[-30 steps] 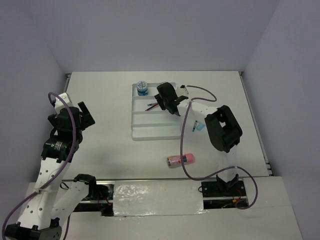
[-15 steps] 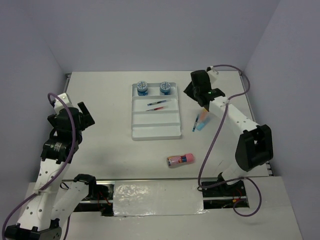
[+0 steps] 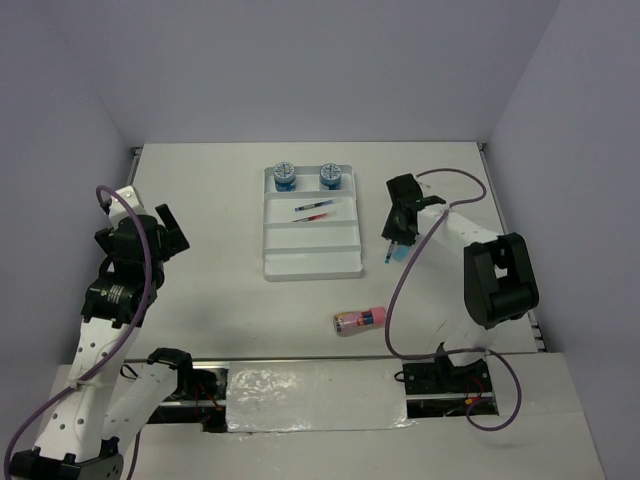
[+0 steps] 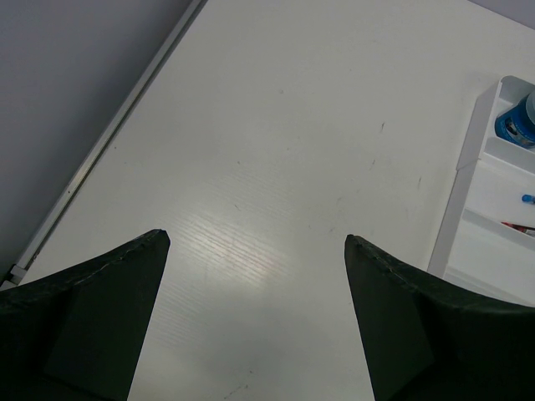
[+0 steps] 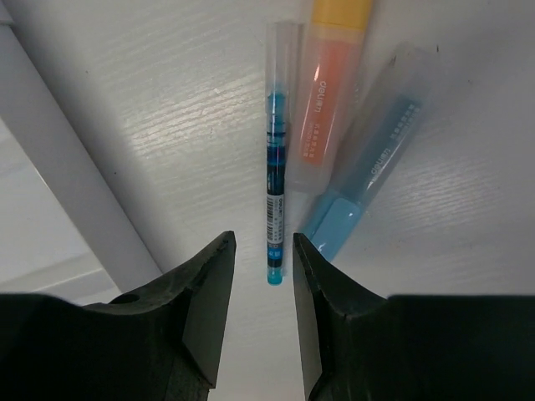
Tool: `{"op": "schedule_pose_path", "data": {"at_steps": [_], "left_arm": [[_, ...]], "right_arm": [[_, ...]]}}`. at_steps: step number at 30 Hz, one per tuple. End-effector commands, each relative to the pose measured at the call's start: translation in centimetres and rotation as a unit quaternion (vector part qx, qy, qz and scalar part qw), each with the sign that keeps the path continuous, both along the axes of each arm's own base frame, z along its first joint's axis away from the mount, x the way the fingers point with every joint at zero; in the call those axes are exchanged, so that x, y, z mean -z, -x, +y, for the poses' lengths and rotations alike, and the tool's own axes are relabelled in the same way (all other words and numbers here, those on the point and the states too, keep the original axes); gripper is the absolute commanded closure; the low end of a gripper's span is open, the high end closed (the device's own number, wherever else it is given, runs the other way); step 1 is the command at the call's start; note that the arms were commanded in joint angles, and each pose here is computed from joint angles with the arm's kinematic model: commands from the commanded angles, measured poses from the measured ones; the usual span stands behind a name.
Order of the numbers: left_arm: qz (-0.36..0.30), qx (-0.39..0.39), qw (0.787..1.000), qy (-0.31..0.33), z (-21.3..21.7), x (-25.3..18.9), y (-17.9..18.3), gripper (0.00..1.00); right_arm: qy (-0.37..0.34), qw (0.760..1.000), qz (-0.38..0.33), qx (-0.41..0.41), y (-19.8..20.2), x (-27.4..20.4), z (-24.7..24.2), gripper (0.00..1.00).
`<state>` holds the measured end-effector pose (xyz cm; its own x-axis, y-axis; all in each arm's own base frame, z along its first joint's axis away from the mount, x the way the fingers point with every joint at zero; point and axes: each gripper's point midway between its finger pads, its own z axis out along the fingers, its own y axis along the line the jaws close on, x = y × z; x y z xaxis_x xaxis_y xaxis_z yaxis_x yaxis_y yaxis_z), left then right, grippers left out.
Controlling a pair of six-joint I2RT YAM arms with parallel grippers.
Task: Sort the stationery into containers
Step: Pick up the pen from the center of the board.
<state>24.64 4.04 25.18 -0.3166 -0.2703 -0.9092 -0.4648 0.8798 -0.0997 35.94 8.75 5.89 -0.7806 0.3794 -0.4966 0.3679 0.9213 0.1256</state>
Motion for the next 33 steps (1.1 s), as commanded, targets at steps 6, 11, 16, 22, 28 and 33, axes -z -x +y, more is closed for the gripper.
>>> {"op": "schedule_pose_path", "data": {"at_steps": [6, 11, 16, 22, 28, 33], "left_arm": [[-0.013, 0.006, 1.0, -0.002, -0.2, -0.5, -0.4, 0.01], [-0.013, 0.007, 1.0, -0.002, -0.2, -0.6, -0.4, 0.01], [-0.013, 0.007, 1.0, -0.003, -0.2, -0.6, -0.4, 0.01], [-0.014, 0.008, 1.0, -0.002, -0.2, -0.6, -0.4, 0.01], [-0.009, 0.011, 1.0, -0.001, -0.4, -0.3, -0.6, 0.01], [-0.011, 0.01, 1.0, -0.002, -0.3, -0.4, -0.5, 0.01]], "right_arm": [[0.013, 1.0, 0.026, -0.003, -1.5, 3.0, 0.1, 0.59], [-0.001, 1.0, 0.029, -0.012, -1.8, 4.2, 0.6, 0.59], [-0.002, 1.0, 0.026, -0.011, -2.2, 4.1, 0.7, 0.7], [-0.03, 0.998, 0.027, -0.045, -3.1, 3.7, 2.3, 0.95], [-0.01, 0.992, -0.059, -0.107, -5.9, -3.3, 5.4, 1.0], [-0.034, 0.985, -0.141, -0.094, -7.0, -10.1, 8.5, 1.0]]}}
